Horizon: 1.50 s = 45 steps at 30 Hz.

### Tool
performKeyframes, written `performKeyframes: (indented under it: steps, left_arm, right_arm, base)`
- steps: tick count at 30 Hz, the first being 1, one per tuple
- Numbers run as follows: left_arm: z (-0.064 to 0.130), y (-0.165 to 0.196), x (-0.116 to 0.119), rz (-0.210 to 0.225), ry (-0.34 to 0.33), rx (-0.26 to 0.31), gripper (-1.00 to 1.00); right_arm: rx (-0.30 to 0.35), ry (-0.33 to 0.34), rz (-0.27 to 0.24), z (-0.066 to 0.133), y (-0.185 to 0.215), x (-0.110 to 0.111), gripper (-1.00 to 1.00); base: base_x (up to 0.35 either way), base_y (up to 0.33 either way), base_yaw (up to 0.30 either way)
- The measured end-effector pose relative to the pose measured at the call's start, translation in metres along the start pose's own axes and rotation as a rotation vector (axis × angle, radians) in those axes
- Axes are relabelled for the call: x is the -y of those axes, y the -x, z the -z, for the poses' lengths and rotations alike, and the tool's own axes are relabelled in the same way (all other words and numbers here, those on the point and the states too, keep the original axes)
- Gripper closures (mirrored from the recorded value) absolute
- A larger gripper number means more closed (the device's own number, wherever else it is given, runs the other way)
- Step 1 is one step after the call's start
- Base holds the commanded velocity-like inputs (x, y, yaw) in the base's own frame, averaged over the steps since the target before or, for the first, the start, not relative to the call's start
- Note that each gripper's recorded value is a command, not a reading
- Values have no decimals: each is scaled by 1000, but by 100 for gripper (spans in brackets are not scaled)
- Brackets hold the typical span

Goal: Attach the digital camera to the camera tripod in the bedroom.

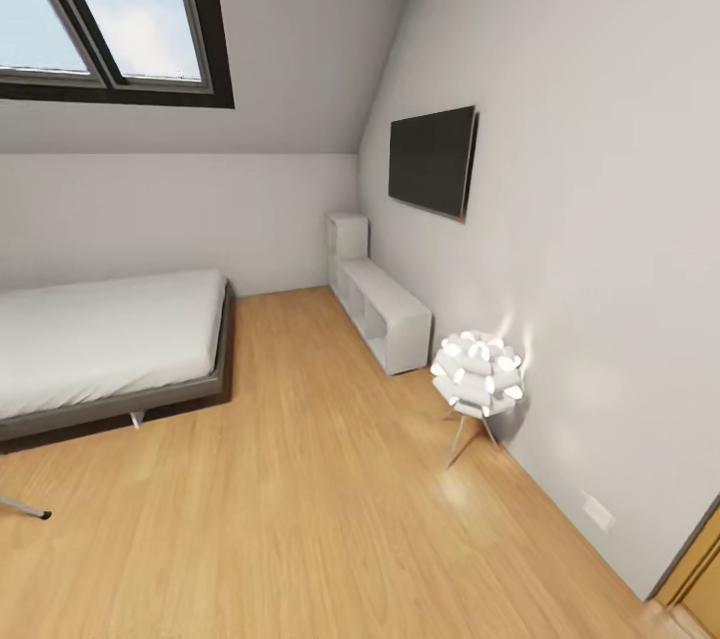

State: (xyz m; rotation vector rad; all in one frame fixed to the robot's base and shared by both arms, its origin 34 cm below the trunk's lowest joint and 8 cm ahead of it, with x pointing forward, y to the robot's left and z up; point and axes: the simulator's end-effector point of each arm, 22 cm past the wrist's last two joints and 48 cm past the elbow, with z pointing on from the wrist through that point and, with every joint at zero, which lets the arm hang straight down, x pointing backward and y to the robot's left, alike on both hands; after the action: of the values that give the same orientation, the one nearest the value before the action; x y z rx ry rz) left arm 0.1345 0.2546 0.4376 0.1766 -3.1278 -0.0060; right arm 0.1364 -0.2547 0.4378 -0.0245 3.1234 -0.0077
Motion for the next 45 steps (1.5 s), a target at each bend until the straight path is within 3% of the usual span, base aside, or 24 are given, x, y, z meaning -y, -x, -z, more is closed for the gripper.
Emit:
performKeyframes:
  steps: [45]
  left_arm:
    - [0, 0, 0, 5, 0, 0, -100]
  right_arm:
    - [1, 0, 1, 0, 0, 0, -100]
  base:
    - [0, 0, 268]
